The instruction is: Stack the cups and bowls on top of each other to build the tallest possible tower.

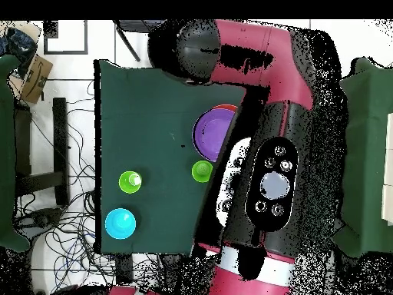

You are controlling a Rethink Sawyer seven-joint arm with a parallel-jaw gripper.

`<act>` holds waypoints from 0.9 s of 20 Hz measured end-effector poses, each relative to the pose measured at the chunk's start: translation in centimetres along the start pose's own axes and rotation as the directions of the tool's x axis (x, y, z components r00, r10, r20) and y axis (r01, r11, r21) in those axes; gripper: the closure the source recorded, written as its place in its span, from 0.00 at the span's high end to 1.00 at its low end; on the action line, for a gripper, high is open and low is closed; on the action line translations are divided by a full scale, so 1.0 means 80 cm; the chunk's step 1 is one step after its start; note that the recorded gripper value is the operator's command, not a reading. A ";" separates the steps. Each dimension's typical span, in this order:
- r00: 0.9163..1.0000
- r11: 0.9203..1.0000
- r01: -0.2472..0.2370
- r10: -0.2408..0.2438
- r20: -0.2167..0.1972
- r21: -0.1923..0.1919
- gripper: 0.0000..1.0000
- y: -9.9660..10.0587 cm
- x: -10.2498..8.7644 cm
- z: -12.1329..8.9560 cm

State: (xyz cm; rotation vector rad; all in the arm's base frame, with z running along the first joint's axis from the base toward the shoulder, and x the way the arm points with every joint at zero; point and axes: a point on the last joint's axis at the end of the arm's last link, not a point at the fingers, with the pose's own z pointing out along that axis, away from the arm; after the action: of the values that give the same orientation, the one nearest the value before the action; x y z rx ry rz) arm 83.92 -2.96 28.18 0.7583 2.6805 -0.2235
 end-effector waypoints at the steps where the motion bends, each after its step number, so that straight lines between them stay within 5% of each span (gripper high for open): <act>1: 1.000 1.000 0.001 -0.001 0.004 -0.001 0.00 0.000 0.001 0.003; 18: 1.000 1.000 0.009 -0.009 -0.013 0.003 0.00 0.003 0.016 0.021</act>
State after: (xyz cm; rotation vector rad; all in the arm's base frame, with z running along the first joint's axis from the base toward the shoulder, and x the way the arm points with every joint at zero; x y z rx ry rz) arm 83.51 -2.52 26.13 0.7509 2.6972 -0.2256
